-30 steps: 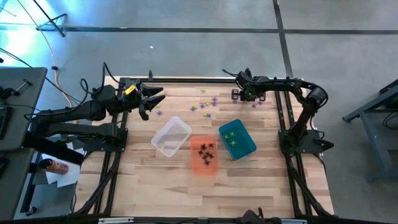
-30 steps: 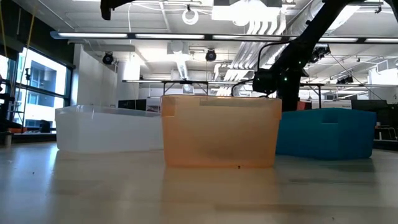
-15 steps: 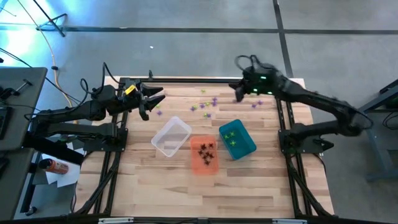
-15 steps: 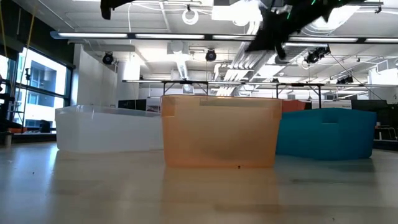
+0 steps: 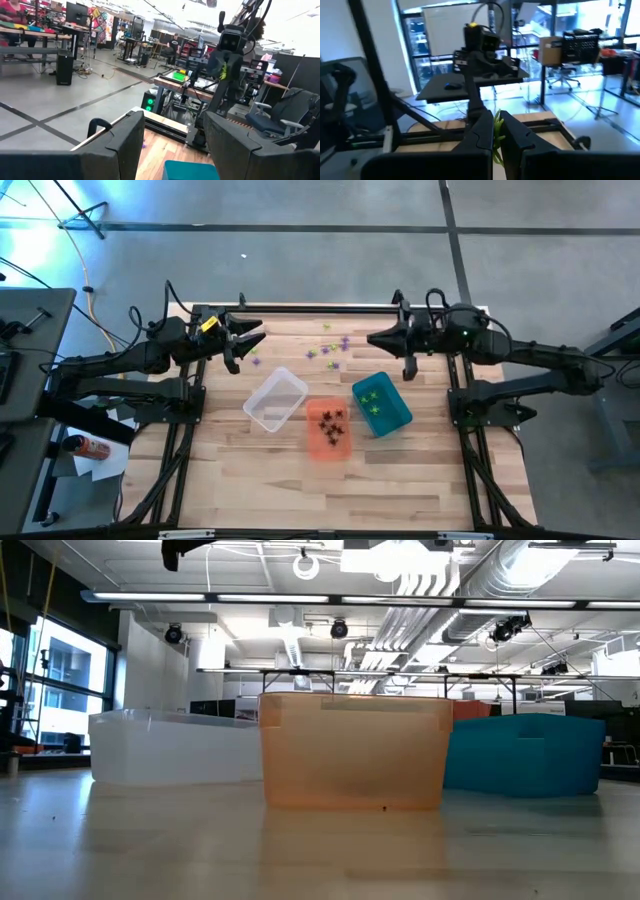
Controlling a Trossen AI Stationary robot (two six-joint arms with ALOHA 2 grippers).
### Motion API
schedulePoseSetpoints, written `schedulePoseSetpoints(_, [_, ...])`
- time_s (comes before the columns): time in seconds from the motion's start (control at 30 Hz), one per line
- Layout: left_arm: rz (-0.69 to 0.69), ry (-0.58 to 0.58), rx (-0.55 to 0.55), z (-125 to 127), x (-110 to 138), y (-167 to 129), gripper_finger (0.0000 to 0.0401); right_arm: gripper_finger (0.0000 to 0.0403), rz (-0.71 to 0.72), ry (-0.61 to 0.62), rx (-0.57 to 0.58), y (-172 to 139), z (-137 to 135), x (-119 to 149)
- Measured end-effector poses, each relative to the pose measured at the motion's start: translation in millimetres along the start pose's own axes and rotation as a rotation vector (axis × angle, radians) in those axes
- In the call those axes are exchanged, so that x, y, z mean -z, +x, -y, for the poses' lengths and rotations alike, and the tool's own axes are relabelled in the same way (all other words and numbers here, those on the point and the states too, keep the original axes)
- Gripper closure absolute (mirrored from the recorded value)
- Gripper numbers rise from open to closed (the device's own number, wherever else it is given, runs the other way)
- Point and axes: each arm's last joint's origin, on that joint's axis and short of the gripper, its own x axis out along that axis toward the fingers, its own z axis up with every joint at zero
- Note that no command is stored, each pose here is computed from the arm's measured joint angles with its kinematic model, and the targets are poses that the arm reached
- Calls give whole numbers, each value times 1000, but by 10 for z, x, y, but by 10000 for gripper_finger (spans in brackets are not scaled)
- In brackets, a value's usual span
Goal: Sort Halloween decoration
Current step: Put the green spider toy into the blue bin
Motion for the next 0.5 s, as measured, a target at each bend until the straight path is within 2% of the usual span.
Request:
schedulePoseSetpoints(0.1, [0, 0, 0, 0, 0, 0, 211, 400, -15, 49, 15, 29, -8, 27])
schedulePoseSetpoints(0.2, [0, 0, 0, 0, 0, 0, 211, 400, -98, 180, 18, 27, -6, 110])
schedulePoseSetpoints(0.4, [0, 0, 0, 0, 0, 0, 211, 400, -464, 430, 33, 32, -14, 487])
schedulePoseSetpoints(0.5, [-1, 0, 0, 0, 1, 0, 211, 400, -693, 490, 68, 102, -46, 766])
